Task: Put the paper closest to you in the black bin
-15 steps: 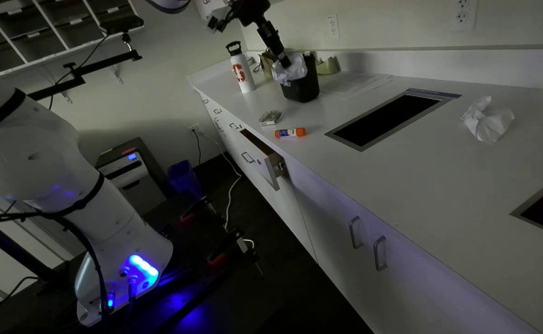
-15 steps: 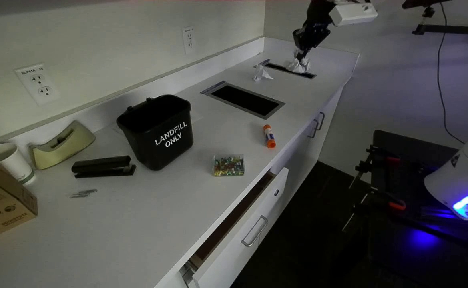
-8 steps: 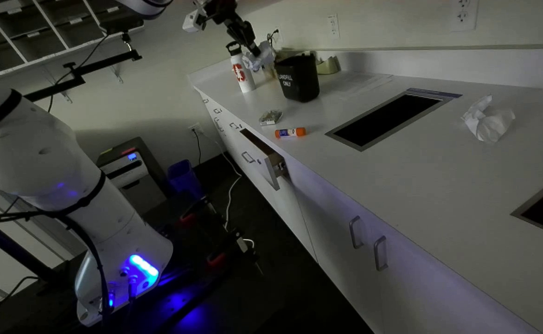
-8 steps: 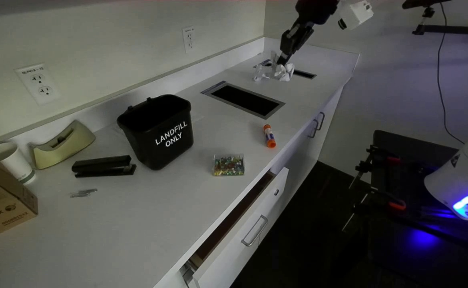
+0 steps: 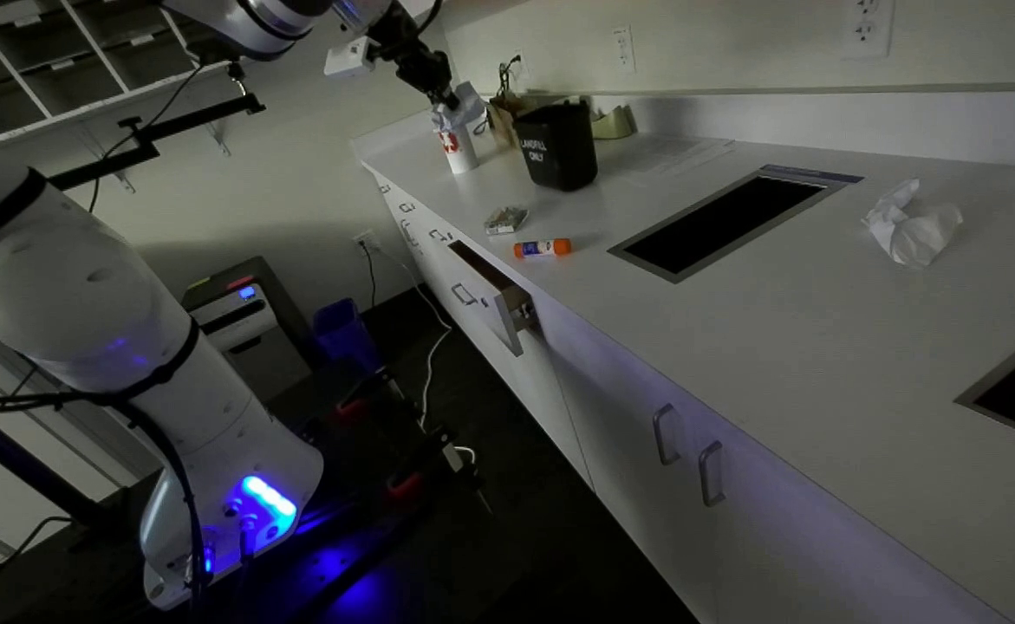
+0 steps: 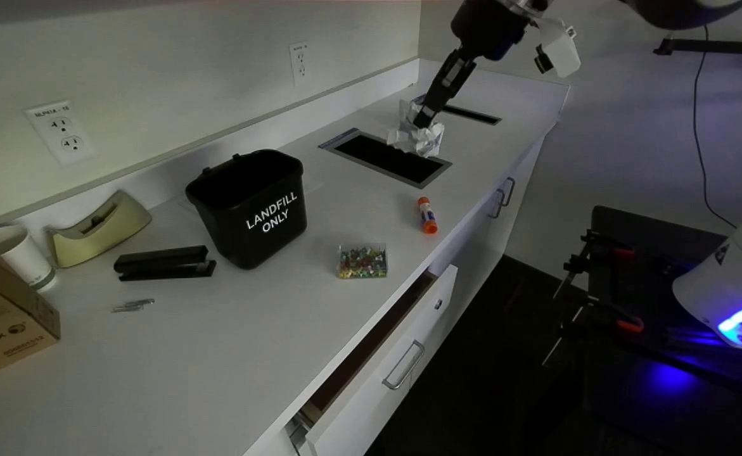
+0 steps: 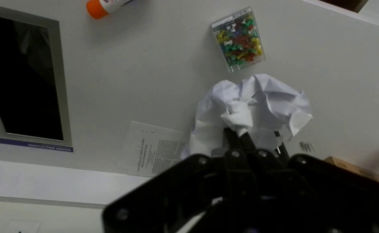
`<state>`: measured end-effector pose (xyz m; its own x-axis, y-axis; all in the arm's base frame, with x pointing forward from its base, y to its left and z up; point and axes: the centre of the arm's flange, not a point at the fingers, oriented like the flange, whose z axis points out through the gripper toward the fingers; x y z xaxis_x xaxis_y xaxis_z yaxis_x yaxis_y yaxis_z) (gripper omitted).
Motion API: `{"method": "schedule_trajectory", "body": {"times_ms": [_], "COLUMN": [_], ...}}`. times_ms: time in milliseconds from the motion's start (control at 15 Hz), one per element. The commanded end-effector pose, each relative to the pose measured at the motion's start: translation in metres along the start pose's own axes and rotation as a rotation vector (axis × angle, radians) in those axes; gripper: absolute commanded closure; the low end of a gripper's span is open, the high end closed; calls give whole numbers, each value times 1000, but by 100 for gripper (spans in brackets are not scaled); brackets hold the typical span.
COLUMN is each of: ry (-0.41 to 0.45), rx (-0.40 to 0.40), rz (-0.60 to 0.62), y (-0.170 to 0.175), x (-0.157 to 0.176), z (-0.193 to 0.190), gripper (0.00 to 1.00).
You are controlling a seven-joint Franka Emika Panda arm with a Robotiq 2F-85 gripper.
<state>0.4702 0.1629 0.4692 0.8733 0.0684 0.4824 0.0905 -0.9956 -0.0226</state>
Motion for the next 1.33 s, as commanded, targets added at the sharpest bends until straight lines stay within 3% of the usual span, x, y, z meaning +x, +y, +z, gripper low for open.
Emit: {"method": "schedule_trajectory", "body": {"times_ms": [0,67,333,867,1267], "ry": [0,0,135,237,295], "rx": [-1,-1,2,-69,-73], "rz": [1,2,-76,-238,-279], "y": [1,1,-30,-73,-87], "x": [0,1,40,128,165], "z": [0,0,19,88,153], "gripper": [98,98,100,100,100]}}
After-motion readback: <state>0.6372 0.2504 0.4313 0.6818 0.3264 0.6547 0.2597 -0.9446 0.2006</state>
